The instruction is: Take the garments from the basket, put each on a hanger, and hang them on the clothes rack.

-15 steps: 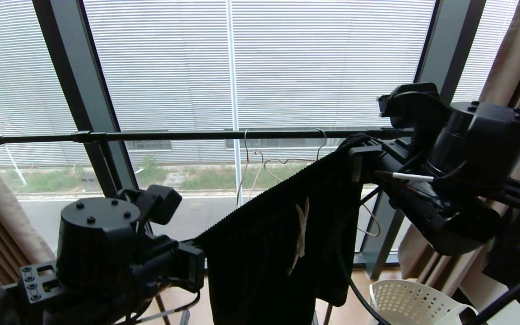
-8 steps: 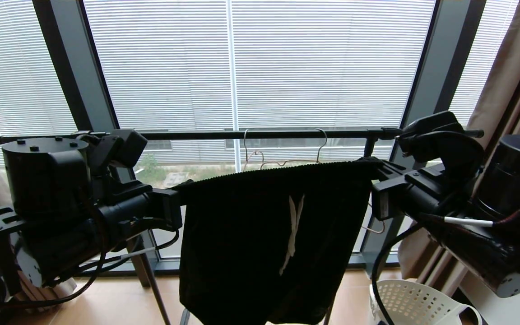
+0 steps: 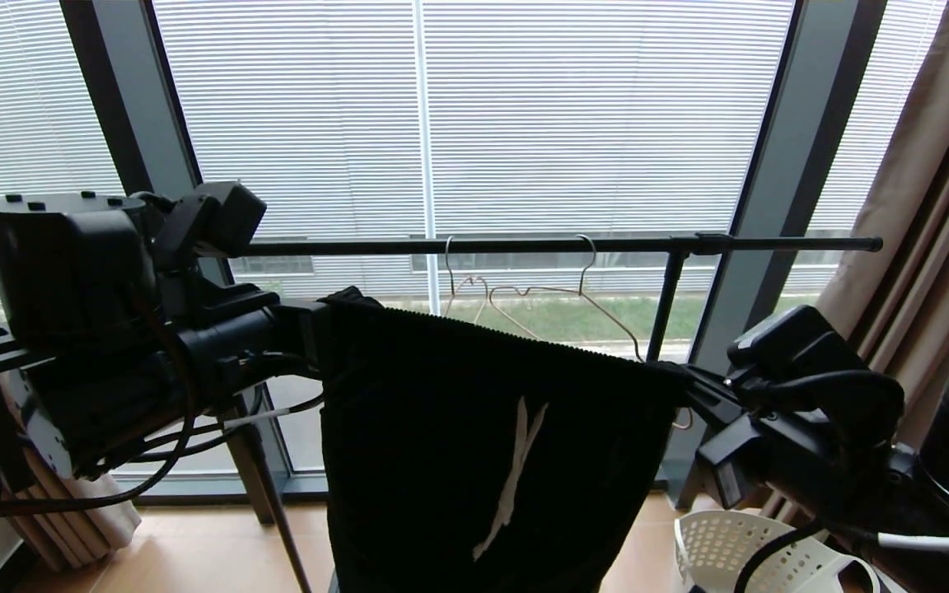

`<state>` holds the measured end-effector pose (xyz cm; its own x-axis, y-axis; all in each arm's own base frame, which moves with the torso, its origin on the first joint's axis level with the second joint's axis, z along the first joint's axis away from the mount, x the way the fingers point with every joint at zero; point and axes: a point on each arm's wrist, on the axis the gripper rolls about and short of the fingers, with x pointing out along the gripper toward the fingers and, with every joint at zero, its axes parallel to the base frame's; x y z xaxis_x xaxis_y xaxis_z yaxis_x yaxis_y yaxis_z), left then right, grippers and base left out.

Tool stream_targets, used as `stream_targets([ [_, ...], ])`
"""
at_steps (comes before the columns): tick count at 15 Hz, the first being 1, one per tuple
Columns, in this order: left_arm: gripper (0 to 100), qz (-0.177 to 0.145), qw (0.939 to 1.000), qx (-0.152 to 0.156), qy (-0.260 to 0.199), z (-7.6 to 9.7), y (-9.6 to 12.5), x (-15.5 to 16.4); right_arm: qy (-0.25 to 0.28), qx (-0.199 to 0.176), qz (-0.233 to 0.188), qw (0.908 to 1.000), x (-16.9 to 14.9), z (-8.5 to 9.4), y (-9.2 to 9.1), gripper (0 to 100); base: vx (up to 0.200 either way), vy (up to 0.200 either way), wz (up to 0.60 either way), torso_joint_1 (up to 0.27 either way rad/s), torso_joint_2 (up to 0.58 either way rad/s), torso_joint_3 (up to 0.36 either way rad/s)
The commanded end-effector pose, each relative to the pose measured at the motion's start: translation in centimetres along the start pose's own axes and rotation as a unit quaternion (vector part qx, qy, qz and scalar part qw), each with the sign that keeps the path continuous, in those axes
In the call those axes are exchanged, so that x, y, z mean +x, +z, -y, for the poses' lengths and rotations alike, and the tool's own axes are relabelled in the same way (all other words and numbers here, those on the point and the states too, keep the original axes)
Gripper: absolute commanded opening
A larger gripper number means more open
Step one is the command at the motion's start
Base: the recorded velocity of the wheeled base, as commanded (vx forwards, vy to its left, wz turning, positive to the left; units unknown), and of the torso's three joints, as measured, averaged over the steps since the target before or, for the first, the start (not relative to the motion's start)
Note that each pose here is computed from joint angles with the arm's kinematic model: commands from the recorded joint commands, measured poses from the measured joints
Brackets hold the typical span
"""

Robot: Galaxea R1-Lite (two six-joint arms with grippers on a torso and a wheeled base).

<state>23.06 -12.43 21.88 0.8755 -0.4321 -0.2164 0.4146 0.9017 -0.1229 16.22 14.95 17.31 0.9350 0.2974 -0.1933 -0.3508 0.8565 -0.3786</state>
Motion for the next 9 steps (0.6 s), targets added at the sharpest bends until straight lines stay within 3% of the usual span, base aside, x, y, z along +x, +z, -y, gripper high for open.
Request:
stream_targets([
  [1, 0, 0.001, 0.9999, 0.002, -0.014, 0.8, 0.2, 0.6, 0.038, -0.006, 0.021, 0.999, -1.7, -0.7, 0.2, 0, 0.0, 0.0, 0.0, 0.0, 0.0, 0.0],
  [3, 0, 0.007, 0.9997, 0.004, -0.025, 1.5, 0.7, 0.7, 0.083, -0.019, 0.033, 0.9958, -3.0, -2.0, 0.4, 0, 0.0, 0.0, 0.0, 0.0, 0.0, 0.0],
  [9, 0, 0.015, 0.999, 0.007, -0.042, 2.8, 1.8, 2.1, 0.152, -0.037, 0.047, 0.9865, -4.5, -4.4, 0.3, 0, 0.0, 0.0, 0.0, 0.0, 0.0, 0.0],
])
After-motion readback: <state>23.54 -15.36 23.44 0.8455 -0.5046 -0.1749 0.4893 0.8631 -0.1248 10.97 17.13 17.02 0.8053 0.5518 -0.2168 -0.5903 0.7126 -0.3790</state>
